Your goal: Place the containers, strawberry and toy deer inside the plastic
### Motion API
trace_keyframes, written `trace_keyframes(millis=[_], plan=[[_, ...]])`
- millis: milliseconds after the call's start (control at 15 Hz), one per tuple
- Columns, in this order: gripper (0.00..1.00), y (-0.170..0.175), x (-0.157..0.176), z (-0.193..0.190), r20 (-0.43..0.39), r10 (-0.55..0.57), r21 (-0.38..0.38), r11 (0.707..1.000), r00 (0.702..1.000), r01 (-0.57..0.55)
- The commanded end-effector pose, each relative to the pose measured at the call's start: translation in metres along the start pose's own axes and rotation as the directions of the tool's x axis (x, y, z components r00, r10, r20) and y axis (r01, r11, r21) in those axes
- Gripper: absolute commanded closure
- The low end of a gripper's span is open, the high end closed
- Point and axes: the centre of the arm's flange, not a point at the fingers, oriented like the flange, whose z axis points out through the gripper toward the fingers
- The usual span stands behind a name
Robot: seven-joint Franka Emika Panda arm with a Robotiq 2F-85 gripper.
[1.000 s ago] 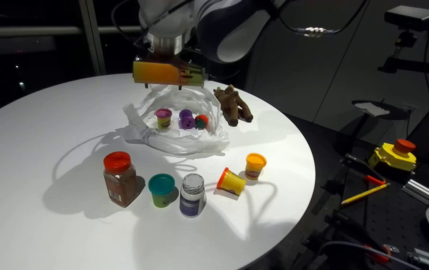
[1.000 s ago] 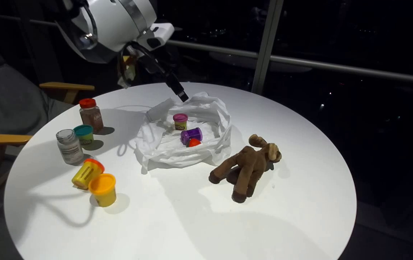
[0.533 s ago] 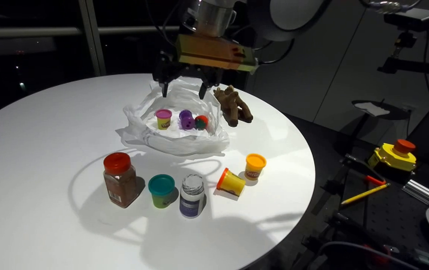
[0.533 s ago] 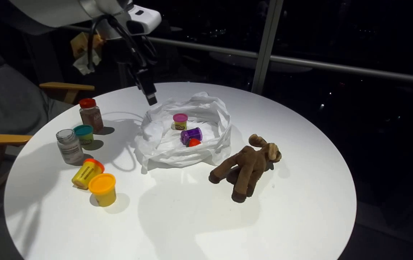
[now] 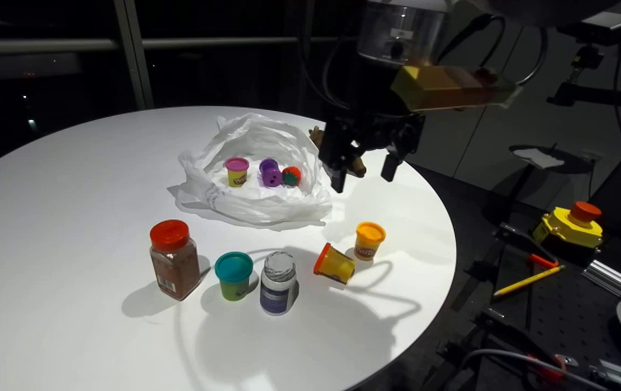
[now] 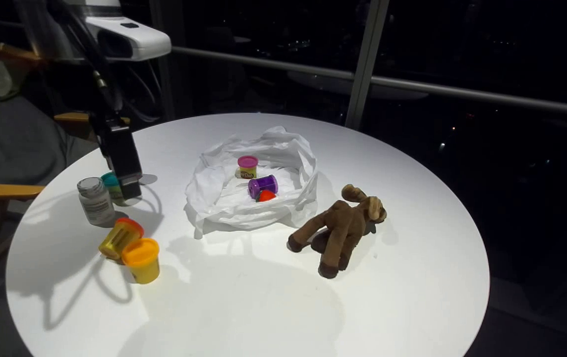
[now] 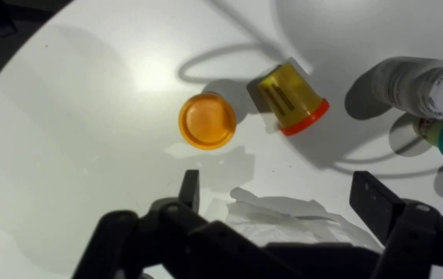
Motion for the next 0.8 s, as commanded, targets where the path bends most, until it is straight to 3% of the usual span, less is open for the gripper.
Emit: trace_keyframes(millis=[0,200,733], plan=[[0.0,0.039,-0.033,-0.04,0.011,-0.081,-0.068,0.994,0.997,0.081],[0.0,0.048,-0.044,-0.039,-0.029,-0.129,-0.075,0.989,0.991,0.127],[0.0,0.045,-0.054,-0.012,-0.169,-0.147,0.065,0.985,0.975,0.16]])
